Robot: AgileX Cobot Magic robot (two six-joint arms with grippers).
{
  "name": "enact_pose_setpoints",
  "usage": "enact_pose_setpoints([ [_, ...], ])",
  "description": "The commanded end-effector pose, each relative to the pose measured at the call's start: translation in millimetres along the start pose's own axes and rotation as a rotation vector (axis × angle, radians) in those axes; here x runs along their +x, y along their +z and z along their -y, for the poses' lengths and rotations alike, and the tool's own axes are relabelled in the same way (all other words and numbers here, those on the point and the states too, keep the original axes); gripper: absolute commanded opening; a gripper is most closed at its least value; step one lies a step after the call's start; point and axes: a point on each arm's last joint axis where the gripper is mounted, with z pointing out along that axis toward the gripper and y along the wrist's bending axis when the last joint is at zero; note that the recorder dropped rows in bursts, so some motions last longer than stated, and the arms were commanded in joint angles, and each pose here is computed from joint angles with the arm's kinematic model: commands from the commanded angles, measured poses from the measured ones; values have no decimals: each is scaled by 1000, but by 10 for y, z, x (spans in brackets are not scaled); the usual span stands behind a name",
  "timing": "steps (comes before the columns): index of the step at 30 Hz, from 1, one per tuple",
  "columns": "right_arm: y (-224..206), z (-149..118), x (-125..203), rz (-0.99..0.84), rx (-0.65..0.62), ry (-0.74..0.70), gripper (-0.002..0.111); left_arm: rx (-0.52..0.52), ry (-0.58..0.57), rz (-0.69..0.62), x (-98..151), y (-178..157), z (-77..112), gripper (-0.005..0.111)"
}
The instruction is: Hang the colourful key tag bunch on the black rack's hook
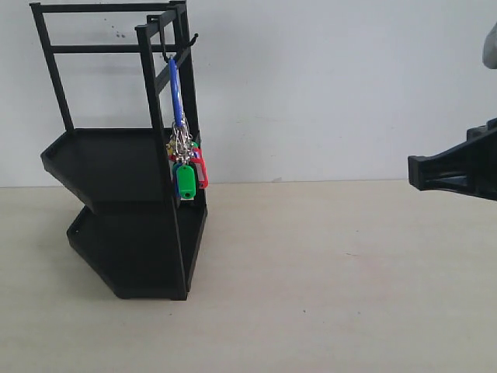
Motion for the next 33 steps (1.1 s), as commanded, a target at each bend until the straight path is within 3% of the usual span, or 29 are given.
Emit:
enact_pose_setpoints([
  [1,-9,8,9,2,1,-4,0,-3,-18,19,-19,-3,-1,4],
  [20,-86,91,-43,31,7,22,0,-3,-18,19,-19,-3,-1,4],
  [26,-383,421,-183,131,47,136,0,-3,-18,19,-19,-3,-1,4],
  [33,-845,930,-283,331,22,400,0,-3,-18,19,-19,-3,-1,4],
])
